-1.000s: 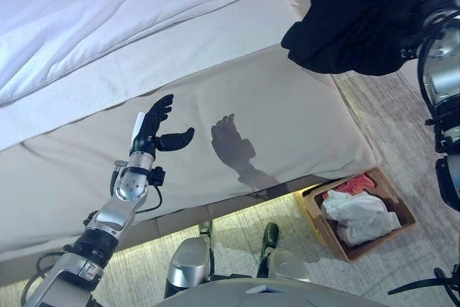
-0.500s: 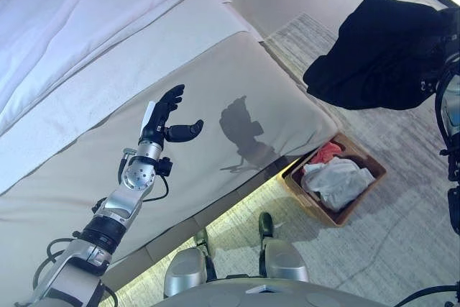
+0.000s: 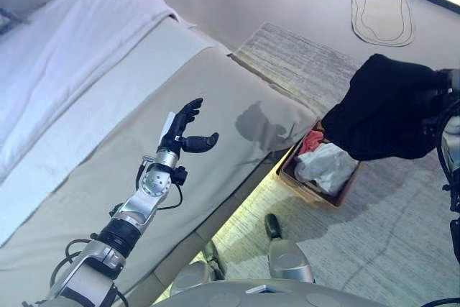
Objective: Pick up the clothes from the bed and place them into the basket
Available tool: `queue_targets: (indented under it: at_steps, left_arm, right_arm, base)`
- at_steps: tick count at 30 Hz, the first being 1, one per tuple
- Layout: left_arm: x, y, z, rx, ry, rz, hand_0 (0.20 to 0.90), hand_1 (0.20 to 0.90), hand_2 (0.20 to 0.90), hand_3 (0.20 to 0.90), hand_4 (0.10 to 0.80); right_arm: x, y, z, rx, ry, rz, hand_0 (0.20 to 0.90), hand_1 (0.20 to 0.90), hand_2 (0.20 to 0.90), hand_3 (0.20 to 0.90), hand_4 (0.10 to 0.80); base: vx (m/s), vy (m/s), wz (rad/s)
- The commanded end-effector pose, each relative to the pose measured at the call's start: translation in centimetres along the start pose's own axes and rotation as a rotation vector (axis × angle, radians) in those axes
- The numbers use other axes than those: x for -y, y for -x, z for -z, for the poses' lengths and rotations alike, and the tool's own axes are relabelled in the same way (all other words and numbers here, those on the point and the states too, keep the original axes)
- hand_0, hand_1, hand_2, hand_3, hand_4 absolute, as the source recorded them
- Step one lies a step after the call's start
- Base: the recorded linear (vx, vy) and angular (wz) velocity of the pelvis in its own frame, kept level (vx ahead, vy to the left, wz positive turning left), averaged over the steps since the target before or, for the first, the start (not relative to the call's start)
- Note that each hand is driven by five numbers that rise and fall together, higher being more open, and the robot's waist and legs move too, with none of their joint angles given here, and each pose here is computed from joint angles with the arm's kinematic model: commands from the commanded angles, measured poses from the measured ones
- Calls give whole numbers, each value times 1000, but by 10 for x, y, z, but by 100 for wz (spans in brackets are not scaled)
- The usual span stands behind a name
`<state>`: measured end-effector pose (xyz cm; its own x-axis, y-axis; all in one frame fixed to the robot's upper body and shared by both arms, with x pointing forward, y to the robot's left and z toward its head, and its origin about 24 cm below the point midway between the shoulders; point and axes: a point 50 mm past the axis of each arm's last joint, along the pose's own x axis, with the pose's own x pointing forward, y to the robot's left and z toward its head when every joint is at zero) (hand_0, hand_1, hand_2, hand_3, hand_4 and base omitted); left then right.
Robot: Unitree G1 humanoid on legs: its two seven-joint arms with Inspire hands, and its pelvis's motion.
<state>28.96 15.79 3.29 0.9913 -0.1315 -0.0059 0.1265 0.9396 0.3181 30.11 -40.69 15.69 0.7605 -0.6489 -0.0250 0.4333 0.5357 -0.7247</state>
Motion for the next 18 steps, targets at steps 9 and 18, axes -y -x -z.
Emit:
queue_targets:
  at_steps: [9,18]
  left_arm:
    - [-2,-8,-16,108,-37,7,900,900,900,900,800]
    - [-1,-10,-22,135,-30,29,900,900,900,900,800]
  right_arm:
    - [6,-7,-27,119,-32,35,300,300,300,200,100]
    - [-10,-8,-10,49,-35,3,300,300,300,200,100]
  base:
    - [-37,-29,1]
    - [-11,-22,1]
